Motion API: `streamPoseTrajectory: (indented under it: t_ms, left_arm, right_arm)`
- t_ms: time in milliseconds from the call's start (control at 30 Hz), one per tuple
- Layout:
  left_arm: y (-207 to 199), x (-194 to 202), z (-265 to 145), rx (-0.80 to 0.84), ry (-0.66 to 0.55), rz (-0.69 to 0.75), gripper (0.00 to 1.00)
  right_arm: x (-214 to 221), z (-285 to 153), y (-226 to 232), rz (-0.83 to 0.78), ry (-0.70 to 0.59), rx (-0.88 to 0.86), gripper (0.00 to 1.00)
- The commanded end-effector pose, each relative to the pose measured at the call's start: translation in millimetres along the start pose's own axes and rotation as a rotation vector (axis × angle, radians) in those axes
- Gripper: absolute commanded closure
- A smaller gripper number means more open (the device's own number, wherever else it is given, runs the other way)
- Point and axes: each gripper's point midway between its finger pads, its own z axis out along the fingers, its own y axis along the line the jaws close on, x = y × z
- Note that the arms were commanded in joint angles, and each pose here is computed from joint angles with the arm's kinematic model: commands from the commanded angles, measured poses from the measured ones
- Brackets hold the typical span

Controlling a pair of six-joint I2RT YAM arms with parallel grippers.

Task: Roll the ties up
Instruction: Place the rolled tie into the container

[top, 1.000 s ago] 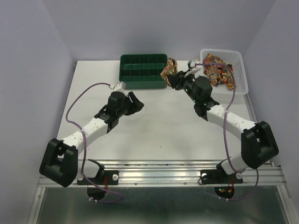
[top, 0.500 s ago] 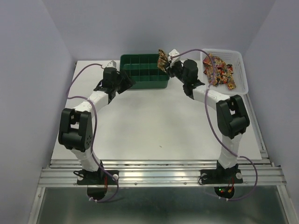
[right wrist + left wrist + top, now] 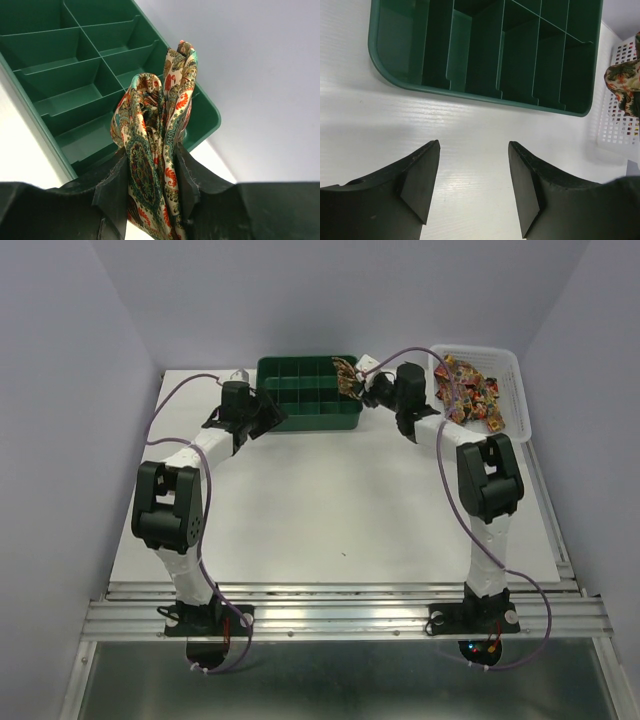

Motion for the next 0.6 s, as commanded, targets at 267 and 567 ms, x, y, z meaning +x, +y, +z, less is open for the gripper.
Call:
streamPoseTrajectory:
  t_ms: [267,567]
  left_arm:
    - [2.6,-12.7,8.0,0.004,-0.016,0.033,0.32]
    - [9.2,-17.3,16.3,-0.03,-0.024,0.012,0.33]
  right_arm:
    - [-15.7,3.8,-15.6,-0.14,-0.021,-0.06,0.99]
    - [7.2,10.2,-30.6,-0.06,0.061,0.038,0.99]
